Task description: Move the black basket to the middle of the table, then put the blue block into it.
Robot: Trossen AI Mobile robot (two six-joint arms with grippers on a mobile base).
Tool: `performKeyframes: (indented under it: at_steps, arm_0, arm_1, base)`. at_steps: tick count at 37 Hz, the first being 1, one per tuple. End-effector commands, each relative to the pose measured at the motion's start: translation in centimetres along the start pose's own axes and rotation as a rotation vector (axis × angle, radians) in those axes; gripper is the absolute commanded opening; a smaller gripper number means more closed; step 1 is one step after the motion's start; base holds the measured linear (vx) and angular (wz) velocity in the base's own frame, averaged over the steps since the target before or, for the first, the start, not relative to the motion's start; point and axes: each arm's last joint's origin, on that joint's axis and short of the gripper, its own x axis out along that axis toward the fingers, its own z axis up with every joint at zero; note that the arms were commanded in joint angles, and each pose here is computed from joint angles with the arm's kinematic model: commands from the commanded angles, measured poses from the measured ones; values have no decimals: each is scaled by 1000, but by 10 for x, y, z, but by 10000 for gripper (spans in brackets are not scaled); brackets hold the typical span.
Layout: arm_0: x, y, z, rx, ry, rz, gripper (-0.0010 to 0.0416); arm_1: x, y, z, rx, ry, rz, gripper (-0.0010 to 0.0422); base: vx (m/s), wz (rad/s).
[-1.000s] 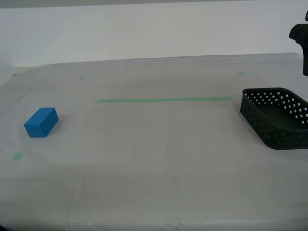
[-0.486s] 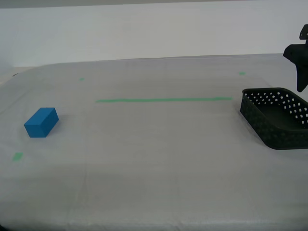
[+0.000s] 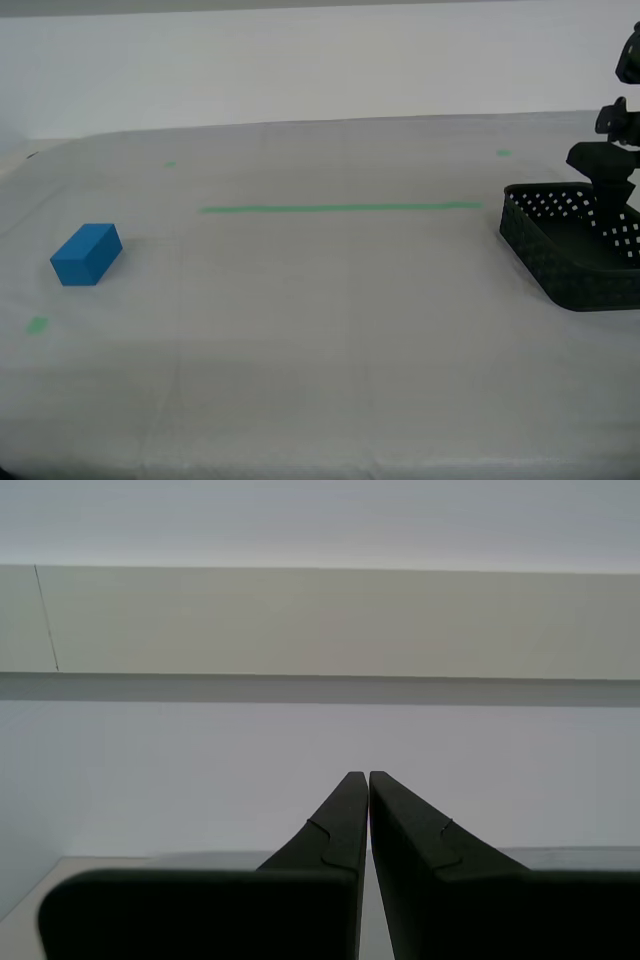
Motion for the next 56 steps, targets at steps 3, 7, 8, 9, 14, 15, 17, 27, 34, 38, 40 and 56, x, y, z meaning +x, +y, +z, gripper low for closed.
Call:
performKeyframes:
  at_steps: [3,7,8,9,14,15,17,27,34,38,40,56]
  arm_0:
    - [7,0,4,-3,5,-4,394]
    - [18,-1,7,-6,17,-3,394]
    - [21,-1,7,-9,22,-3,394]
    - [24,-1,8,-10,30,-2,394]
    - [37,-1,10,-9,67,1,394]
    - [37,-1,10,-9,68,1,394]
    - [39,-1,10,-9,71,1,394]
    - [39,-1,13,-10,38,-2,393]
    - [39,-1,14,-10,27,-3,371]
    - [39,-1,14,-8,27,-3,345]
    - [39,-1,14,-6,28,-3,332]
    - [39,-1,15,16,22,-3,230]
  arm_1:
    - [0,0,1,1,-6,0,0]
    - [0,0,1,1,-6,0,0]
    - [0,0,1,1,-7,1,0]
    - [0,0,1,1,-6,0,0]
    - [0,0,1,1,-6,0,0]
    - [0,0,1,1,-6,0,0]
    - [0,0,1,1,-6,0,0]
    - [0,0,1,1,-6,1,0]
    - [0,0,1,1,-6,0,0]
    - [0,0,1,1,-6,0,0]
    - [0,0,1,1,-6,0,0]
    - [0,0,1,1,-6,1,0]
  base:
    - [0,0]
    - [0,0]
    - [0,0]
    - [0,0]
    - [0,0]
    - [0,0]
    - [0,0]
    - [0,0]
    - [0,0]
    - [0,0]
    - [0,0]
    - [0,0]
